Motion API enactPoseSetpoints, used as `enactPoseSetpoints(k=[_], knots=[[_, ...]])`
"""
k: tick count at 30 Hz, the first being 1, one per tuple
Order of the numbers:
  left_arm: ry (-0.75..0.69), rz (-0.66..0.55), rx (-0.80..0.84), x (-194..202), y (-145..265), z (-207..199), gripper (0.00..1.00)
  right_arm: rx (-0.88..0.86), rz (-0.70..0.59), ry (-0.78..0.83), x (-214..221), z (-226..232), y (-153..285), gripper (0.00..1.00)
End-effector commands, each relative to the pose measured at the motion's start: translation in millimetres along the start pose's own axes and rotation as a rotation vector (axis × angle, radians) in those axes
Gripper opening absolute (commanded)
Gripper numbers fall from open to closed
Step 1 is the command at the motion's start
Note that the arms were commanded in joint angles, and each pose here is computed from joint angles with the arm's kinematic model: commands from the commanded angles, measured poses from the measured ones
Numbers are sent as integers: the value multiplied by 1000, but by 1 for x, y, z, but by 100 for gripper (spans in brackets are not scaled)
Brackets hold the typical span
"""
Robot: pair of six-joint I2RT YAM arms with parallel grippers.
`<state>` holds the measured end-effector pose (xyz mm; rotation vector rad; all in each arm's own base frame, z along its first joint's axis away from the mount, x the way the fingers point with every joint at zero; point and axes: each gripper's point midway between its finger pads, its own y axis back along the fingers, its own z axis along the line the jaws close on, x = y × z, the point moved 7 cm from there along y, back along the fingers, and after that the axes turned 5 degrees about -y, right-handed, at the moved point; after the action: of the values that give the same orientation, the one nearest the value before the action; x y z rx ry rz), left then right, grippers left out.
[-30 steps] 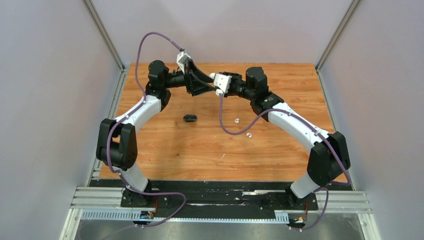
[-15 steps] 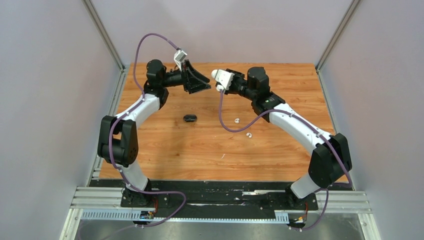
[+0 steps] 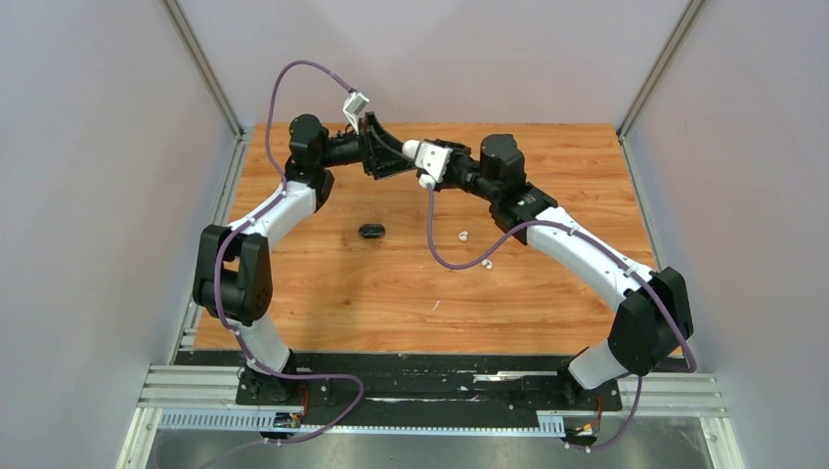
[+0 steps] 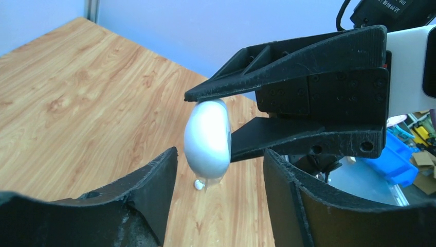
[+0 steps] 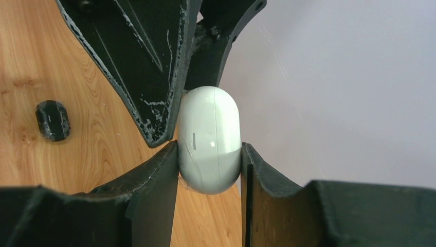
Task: Insert the wireless bluetooth earbuds into the charging case
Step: Adjust the charging case.
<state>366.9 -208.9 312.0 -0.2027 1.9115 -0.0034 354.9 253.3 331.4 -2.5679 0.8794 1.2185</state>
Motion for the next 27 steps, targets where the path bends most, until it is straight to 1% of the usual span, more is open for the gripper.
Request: enactPoseSetpoints(k=[1, 2, 5, 6, 10, 11, 12, 13, 15, 16, 17, 18, 19, 20, 21, 22, 24, 25, 27], knots=[[-51, -15, 38, -14, -4, -7, 66, 31, -61, 34, -21, -10, -2, 0], [-49, -15, 38, -14, -4, -7, 63, 30, -66, 35, -22, -9, -2, 0], [-43, -15, 41, -15, -4, -7, 58, 21, -81, 49, -26, -5, -3, 0], [-45, -15, 44, -16, -4, -7, 54, 26, -82, 47, -27, -5, -3, 0], [-46, -14, 50, -16, -4, -8, 42, 20, -89, 50, -30, -2, -5, 0], [-47, -14, 51, -16, -5, -8, 36, 22, -90, 50, -30, -2, -5, 0], [-48, -13, 53, -16, -4, -8, 33, 23, -90, 48, -30, -2, -5, 0], [-50, -12, 55, -16, -4, -9, 27, 22, -91, 47, -31, -1, -5, 0], [-51, -10, 57, -15, -4, -9, 19, 21, -93, 46, -32, -1, -5, 0], [-52, -9, 60, -15, -4, -9, 17, 21, -94, 46, -32, 0, -5, 0], [-54, -9, 61, -15, -4, -9, 10, 19, -93, 44, -32, 0, -5, 0], [-55, -10, 61, -14, -4, -9, 8, 15, -92, 43, -31, 0, -5, 0], [-61, -12, 63, -15, -4, -10, 2, 8, -88, 37, -30, 2, -6, 1], [-60, -12, 63, -14, -4, -9, 0, -2, -85, 29, -29, 3, -7, 5], [-61, -11, 66, -14, -4, -9, 0, -21, -77, 18, -28, 5, -8, 12], [-60, -11, 66, -13, -4, -8, 0, -57, -53, -3, -25, 10, -9, 27], [-65, -9, 69, -11, -4, -7, 0, -103, -10, -54, -23, 14, -8, 56], [-73, -5, 75, -10, -3, -7, 0, -125, 13, -87, -21, 14, -6, 68], [-93, 3, 85, -8, -3, -7, 0, -202, 49, -161, -20, 17, 0, 75]])
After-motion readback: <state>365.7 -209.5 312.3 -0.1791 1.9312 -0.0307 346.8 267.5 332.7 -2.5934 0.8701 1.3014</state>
